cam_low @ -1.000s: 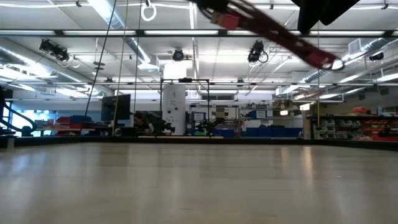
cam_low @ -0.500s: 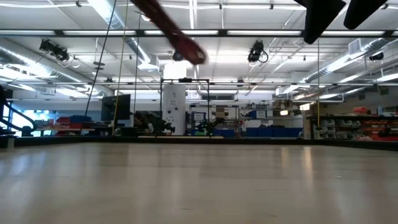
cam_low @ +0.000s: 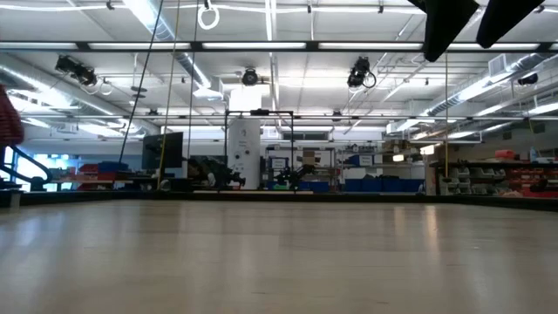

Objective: Pick and place USB-C Cables
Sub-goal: Put the pink charger cable into the green bin, then move the green bin to the center of the table

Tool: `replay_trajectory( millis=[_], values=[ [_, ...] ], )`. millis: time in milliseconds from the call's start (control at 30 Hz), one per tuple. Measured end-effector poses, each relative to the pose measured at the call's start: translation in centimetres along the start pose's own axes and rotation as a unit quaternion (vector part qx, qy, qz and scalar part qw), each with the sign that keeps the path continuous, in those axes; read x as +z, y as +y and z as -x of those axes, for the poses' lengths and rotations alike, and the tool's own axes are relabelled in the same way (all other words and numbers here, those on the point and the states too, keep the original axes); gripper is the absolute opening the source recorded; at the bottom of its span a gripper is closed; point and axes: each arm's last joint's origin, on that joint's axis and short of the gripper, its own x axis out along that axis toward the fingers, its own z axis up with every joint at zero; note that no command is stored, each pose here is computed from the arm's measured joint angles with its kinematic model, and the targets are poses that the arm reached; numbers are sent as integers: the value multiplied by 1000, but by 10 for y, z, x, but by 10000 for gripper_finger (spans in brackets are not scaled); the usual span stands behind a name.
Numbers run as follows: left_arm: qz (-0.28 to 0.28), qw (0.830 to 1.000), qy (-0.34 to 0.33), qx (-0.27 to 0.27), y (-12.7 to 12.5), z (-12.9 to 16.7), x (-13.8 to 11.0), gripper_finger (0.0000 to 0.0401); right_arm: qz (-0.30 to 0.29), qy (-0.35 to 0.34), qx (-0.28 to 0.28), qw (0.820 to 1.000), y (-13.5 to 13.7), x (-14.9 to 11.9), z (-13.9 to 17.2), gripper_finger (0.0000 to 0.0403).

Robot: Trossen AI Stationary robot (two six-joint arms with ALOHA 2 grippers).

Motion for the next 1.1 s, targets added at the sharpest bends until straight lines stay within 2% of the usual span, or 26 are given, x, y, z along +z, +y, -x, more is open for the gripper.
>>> replay_trajectory(
  millis=[267, 500, 667, 900, 1100],
  values=[
    [-1, 1000, -5, -12, -13, 7, -38, 37, 19, 3, -4, 1000, -7, 2, -2, 237],
    [64, 998, 3, -25, -19, 15, -78, 36, 21, 5, -7, 1000, -11, 3, -4, 236],
    [71, 997, 5, -30, -21, 19, -107, 38, 17, 5, -9, 1000, -14, 3, -5, 235],
    [55, 997, -35, 29, -16, -14, -125, 69, 12, 1, -8, 1000, -14, 4, -5, 235],
    [56, 995, 10, 79, -11, -47, -130, 134, 7, 0, -7, 1000, -14, 4, -5, 235]
  ],
)
